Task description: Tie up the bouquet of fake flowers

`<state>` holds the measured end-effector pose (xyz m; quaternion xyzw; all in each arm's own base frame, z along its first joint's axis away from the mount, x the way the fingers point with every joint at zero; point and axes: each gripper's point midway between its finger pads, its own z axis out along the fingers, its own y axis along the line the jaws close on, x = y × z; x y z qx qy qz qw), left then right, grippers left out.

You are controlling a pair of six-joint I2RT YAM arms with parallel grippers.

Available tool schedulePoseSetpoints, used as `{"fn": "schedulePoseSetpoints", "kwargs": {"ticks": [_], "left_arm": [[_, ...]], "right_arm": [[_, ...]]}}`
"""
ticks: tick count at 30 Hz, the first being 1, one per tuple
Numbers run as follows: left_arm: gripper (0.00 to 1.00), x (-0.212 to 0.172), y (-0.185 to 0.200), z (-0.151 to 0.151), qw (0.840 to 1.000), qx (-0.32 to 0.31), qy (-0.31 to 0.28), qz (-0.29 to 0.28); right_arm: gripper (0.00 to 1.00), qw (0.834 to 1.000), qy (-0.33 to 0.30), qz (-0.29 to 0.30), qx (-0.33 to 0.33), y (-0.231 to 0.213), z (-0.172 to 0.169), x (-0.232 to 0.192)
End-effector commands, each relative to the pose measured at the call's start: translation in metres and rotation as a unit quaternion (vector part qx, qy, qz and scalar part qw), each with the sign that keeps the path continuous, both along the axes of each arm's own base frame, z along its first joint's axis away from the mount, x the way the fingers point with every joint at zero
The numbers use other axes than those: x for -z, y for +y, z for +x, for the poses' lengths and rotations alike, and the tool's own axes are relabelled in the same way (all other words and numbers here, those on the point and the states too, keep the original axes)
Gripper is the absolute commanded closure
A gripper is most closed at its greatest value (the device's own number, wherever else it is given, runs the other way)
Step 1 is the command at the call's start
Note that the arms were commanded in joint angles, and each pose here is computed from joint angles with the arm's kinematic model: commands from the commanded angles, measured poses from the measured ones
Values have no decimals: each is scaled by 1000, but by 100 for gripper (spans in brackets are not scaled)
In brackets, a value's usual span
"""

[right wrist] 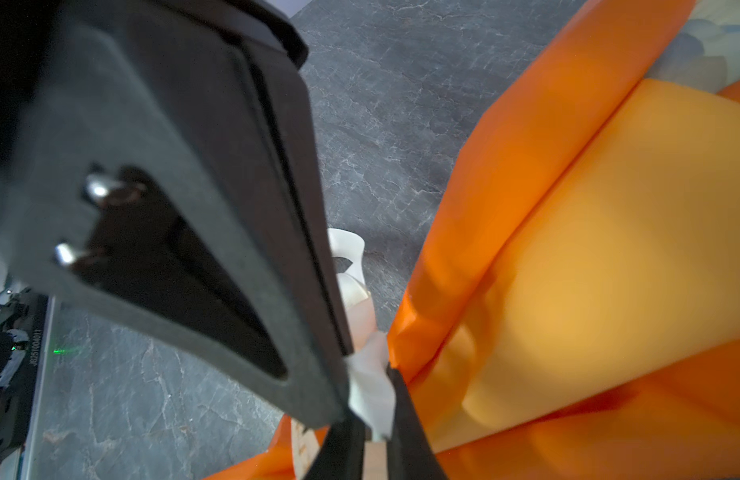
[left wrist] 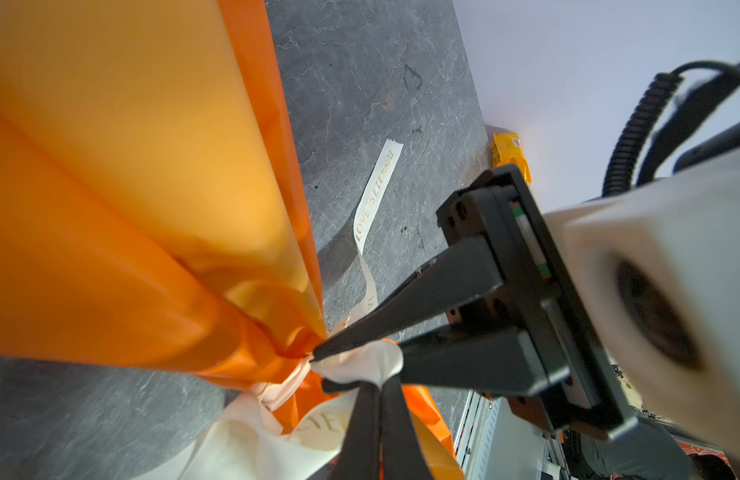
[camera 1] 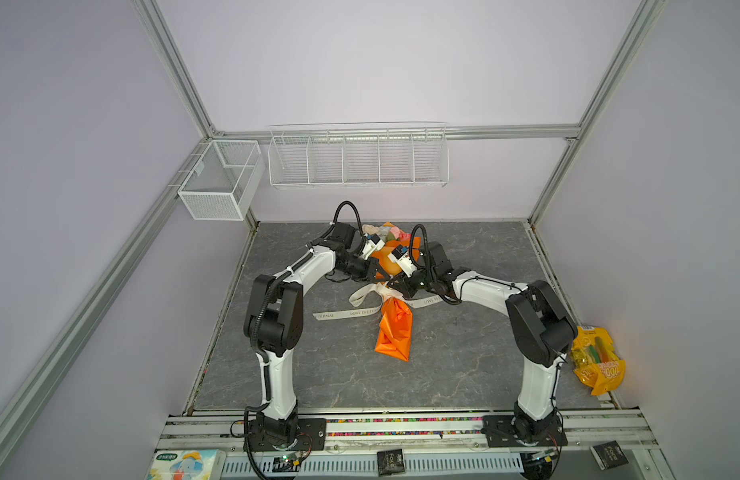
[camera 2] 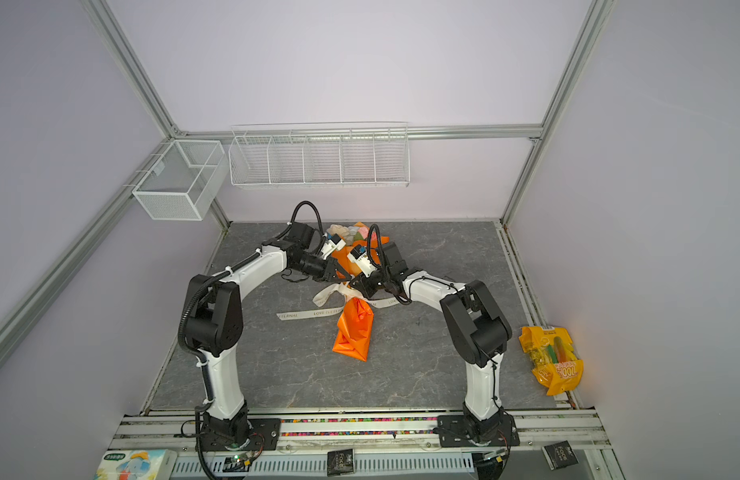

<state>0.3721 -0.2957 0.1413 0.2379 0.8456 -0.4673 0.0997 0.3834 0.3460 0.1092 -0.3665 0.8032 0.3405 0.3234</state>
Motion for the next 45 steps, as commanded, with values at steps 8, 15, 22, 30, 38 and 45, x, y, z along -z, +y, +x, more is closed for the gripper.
{"fn": "schedulePoseSetpoints", "kwargs": {"ticks": [8,15,22,30,38,45], "left_arm": [[70,6,2,4,1000,10,-4,11],[59,8,-3,7,1000,23,-15,15],[56,22,-9,-2,998,51,-2,34],[56,21,-14,1,998,57,-13,26],[64,22,-20,-2,997,78,-7,14],[87,20,-19,-3,996,83,-10,16]], "right_arm": [[93,999,-22,-15,25,-10,10,-1],[93,999,-26,-16,34,-12,11,-4],[93,999,-25,-13,37,-12,12,-7],[93,999,-27,-6,34,-11,11,-7],[93,999,-26,-5,31,-12,10,-7],[93,999,-28,-8,35,-13,10,-8]]}}
